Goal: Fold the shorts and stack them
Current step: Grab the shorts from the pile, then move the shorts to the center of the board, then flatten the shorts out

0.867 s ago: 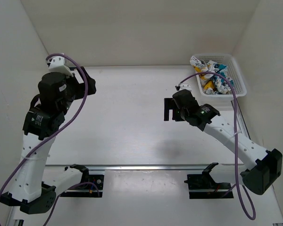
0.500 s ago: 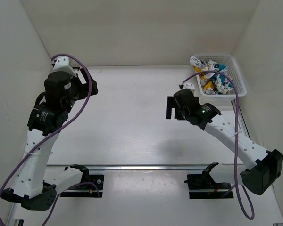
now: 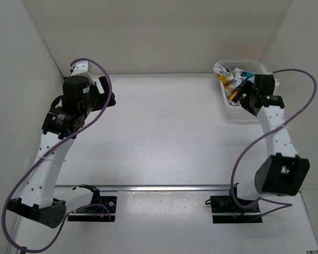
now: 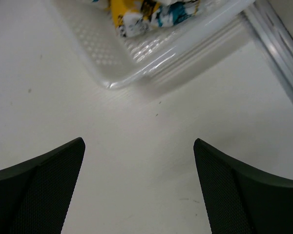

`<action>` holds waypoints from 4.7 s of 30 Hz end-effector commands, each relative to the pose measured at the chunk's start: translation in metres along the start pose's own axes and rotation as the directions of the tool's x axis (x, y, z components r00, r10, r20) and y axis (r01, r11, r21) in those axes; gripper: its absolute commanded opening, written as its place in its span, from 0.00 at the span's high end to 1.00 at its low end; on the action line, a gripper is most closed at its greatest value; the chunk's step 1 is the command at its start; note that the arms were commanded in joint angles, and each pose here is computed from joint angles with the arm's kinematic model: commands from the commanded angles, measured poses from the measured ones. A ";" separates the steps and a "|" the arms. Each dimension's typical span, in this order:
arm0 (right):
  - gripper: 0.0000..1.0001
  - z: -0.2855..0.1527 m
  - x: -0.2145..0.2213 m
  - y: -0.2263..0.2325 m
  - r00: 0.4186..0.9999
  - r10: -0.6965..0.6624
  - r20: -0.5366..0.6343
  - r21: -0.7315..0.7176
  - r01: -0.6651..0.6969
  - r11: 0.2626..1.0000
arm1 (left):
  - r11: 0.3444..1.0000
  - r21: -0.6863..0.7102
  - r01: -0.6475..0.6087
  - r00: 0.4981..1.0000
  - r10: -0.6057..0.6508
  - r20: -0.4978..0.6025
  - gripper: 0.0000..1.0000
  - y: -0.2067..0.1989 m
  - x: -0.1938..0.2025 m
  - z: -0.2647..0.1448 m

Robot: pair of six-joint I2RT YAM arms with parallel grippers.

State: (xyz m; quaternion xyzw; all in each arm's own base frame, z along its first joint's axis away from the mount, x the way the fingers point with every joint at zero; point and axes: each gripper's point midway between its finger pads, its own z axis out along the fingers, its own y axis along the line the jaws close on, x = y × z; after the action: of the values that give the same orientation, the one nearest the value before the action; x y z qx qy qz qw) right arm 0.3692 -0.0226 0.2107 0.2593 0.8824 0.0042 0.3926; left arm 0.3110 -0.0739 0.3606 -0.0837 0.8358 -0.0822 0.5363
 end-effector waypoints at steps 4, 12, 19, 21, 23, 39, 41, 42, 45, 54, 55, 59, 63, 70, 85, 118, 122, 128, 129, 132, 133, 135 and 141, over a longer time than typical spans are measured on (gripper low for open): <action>0.01 0.045 -0.071 -0.010 0.992 0.128 0.021 -0.014 -0.128 0.992 | 1.000 0.012 0.010 0.992 -0.009 -0.129 0.00 -0.003 0.029 0.030; 0.01 0.145 -0.114 0.000 0.989 0.146 -0.007 0.004 -0.146 0.989 | 0.998 -0.069 -0.006 0.988 -0.004 -0.152 0.00 0.006 0.030 0.056; 0.17 0.236 -0.119 0.009 0.983 0.176 -0.046 -0.018 -0.177 0.984 | 0.995 -0.095 -0.040 0.978 0.019 -0.210 0.00 0.004 0.037 0.090; 0.30 0.238 -0.129 0.016 0.981 0.193 -0.027 -0.045 -0.194 0.980 | 0.993 -0.103 -0.058 0.978 0.036 -0.204 0.00 0.003 0.035 0.091; 0.64 0.238 -0.134 0.023 0.977 0.212 -0.016 -0.078 -0.213 0.974 | 0.993 -0.105 -0.061 0.976 0.037 -0.213 0.00 0.003 0.038 0.094; 1.00 -0.112 -0.193 0.182 0.924 -0.028 0.381 -0.480 0.223 0.848 | 0.993 -0.075 0.087 0.965 -0.103 -0.240 0.00 -0.002 0.028 0.088; 1.00 -0.148 -0.172 0.198 0.913 -0.071 0.402 -0.519 0.291 0.804 | 0.992 -0.082 0.101 0.967 -0.117 -0.228 0.00 0.004 0.021 0.083; 1.00 -0.156 -0.159 0.202 0.913 -0.093 0.398 -0.526 0.310 0.792 | 0.989 -0.102 0.110 0.966 -0.130 -0.223 0.00 0.013 0.019 0.080; 1.00 -0.170 -0.085 0.227 0.901 -0.232 0.367 -0.551 0.411 0.726 | 0.985 -0.104 0.136 0.970 -0.154 -0.190 0.00 0.022 0.008 0.066; 0.08 -0.165 0.201 0.258 0.709 -0.690 0.145 -0.673 0.582 0.456 | 0.982 -0.107 0.157 0.966 -0.175 -0.188 0.00 0.038 0.015 0.043; 0.08 -0.165 0.196 0.248 0.728 -0.671 0.140 -0.654 0.577 0.489 | 0.981 -0.119 0.153 0.961 -0.176 -0.215 0.00 0.041 0.026 0.043; 0.38 -0.140 0.173 0.200 0.842 -0.539 0.013 -0.618 0.430 0.658 | 0.978 -0.152 0.140 0.936 -0.181 -0.303 0.15 0.047 0.065 0.050; 0.80 -0.125 0.178 0.153 0.884 -0.460 -0.082 -0.589 0.329 0.738 | 0.973 -0.124 0.193 0.903 -0.226 -0.367 0.76 0.035 0.103 0.060; 0.19 -0.149 0.258 0.160 0.800 -0.574 -0.175 -0.699 0.310 0.645 | 0.965 -0.142 0.221 0.799 -0.263 -0.541 0.19 0.018 0.183 0.103; 0.14 -0.136 0.345 0.249 0.671 -0.736 -0.092 -0.766 0.425 0.482 | 0.973 -0.191 0.132 0.701 -0.228 -0.676 0.49 0.000 0.235 0.189; 1.00 -0.229 -0.056 0.173 0.817 -0.254 0.517 -0.483 0.524 0.702 | 0.936 0.265 0.231 0.971 -0.239 -0.001 0.89 -0.059 -0.112 0.000; 1.00 -0.267 -0.060 0.143 0.803 -0.175 0.569 -0.503 0.509 0.699 | 0.941 0.263 0.213 0.966 -0.244 0.090 0.89 -0.047 -0.123 -0.052; 1.00 -0.237 -0.057 0.141 0.804 -0.237 0.546 -0.425 0.509 0.748 | 0.960 0.201 0.194 0.978 -0.205 0.035 0.89 -0.043 -0.111 -0.007; 1.00 -0.229 -0.057 0.143 0.808 -0.249 0.535 -0.414 0.507 0.756 | 0.960 0.200 0.194 0.978 -0.205 0.033 0.89 -0.045 -0.112 0.007; 0.95 -0.176 -0.057 0.159 0.807 -0.302 0.508 -0.368 0.520 0.771 | 0.978 0.141 0.151 0.988 -0.144 -0.057 0.66 -0.042 -0.086 0.080; 0.81 -0.136 -0.052 0.165 0.820 -0.353 0.451 -0.346 0.526 0.777 | 0.984 0.114 0.139 0.986 -0.126 -0.114 0.42 -0.041 -0.071 0.119; 0.40 -0.085 -0.043 0.179 0.842 -0.413 0.348 -0.337 0.523 0.783 | 0.991 0.076 0.112 0.981 -0.097 -0.170 0.00 -0.037 -0.055 0.157; 0.06 -0.050 -0.018 0.157 0.927 -0.342 0.156 -0.306 0.375 0.875 | 0.993 -0.067 0.093 0.940 -0.109 -0.323 0.00 -0.014 -0.008 0.180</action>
State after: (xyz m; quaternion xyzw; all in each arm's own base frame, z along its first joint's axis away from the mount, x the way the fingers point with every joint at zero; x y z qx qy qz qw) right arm 0.4413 0.1312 0.2666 -0.0300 0.8884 0.0554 0.4547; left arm 0.5224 -0.1100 0.2520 -0.1234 0.9143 -0.1291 0.3635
